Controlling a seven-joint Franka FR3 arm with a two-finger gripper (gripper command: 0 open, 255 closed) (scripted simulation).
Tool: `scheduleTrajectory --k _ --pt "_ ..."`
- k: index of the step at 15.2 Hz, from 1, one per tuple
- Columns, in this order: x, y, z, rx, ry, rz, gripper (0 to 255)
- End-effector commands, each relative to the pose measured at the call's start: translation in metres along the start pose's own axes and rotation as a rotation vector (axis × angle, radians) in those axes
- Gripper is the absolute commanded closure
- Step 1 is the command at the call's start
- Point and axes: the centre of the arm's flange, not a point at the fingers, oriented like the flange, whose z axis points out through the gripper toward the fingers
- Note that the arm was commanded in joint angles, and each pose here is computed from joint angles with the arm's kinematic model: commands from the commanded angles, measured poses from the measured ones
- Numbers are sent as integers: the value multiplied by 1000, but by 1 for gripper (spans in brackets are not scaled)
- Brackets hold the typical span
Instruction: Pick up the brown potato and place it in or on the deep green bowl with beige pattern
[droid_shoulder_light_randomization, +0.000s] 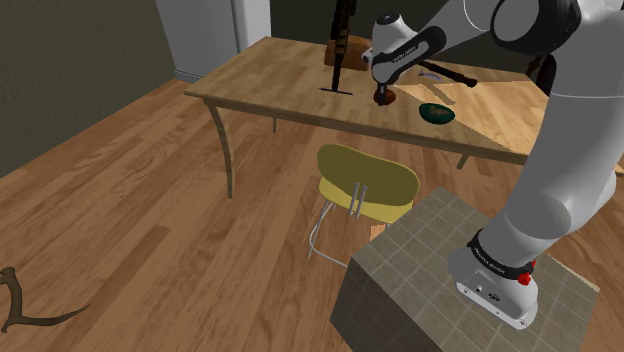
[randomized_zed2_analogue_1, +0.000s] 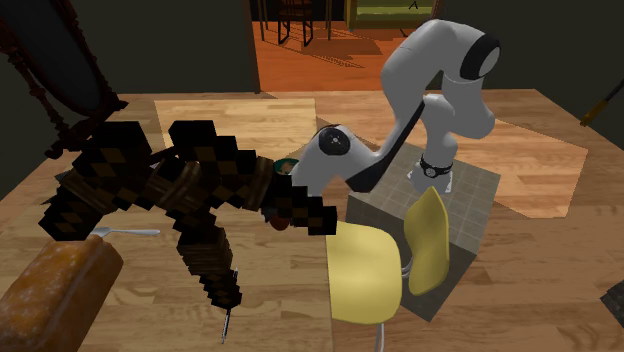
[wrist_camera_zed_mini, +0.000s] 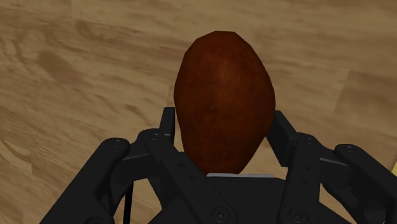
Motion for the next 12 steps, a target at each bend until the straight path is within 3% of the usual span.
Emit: scheduleTrajectory --k 1,12 --pt "-2 4 -10 0 0 0 255" --pt "-13 27 -62 0 0 0 255"
